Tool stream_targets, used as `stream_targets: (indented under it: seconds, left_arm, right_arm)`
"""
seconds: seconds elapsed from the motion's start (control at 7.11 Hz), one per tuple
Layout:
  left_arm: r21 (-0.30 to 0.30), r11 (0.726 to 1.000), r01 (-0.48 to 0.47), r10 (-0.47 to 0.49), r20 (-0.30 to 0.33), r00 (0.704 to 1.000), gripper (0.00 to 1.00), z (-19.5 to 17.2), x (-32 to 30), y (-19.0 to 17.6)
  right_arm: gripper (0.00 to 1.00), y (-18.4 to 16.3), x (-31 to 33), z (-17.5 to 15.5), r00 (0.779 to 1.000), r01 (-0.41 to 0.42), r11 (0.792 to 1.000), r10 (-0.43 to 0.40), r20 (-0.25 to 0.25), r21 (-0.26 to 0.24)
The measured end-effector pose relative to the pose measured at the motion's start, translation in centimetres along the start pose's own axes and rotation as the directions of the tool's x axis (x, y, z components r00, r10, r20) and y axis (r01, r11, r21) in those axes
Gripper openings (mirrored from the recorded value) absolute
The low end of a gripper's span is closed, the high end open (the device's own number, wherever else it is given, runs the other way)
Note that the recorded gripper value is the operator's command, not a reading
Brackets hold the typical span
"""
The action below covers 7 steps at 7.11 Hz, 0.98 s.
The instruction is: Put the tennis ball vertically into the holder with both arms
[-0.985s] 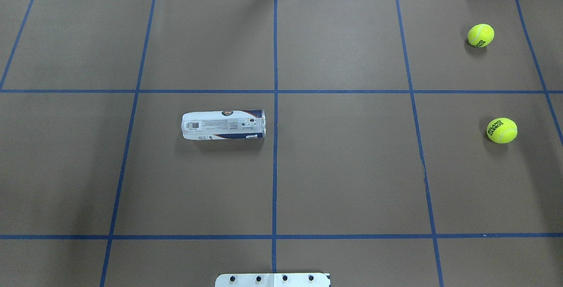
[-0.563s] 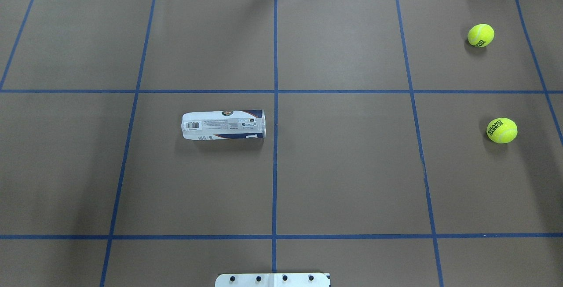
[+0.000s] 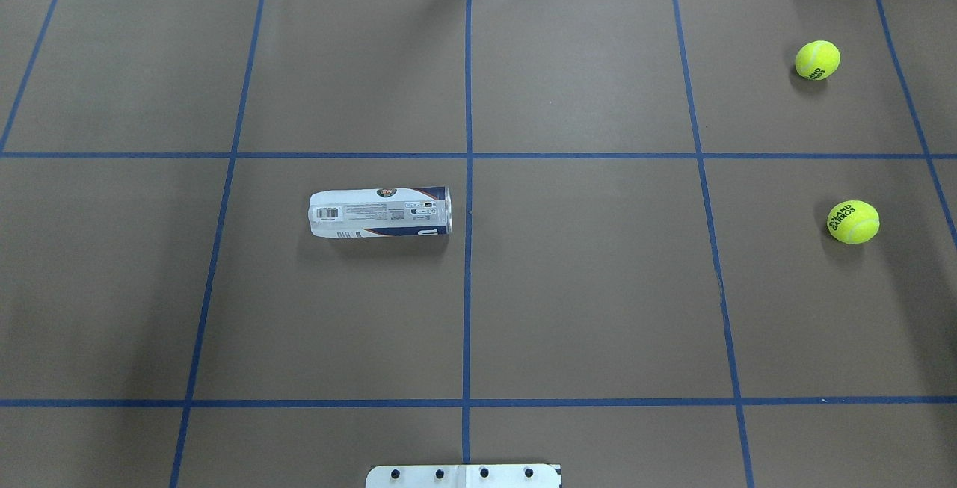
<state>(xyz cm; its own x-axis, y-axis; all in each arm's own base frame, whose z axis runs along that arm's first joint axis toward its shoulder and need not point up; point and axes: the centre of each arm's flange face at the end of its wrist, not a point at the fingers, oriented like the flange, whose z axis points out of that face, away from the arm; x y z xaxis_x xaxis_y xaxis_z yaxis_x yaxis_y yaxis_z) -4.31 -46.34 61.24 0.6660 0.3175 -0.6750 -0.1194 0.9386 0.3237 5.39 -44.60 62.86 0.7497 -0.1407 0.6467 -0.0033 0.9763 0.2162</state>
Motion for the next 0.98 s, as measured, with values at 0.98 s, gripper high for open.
stream_targets:
  seconds: [0.98]
  left_arm:
    - [0.238, 0.936, -0.258, 0.264, 0.005, 0.964, 1.00, -4.1, 5.4, -11.0]
  right_arm:
    - [0.99, 0.4, 0.3, 0.3, 1.000, -0.006, 1.000, 0.006, 0.002, -0.006]
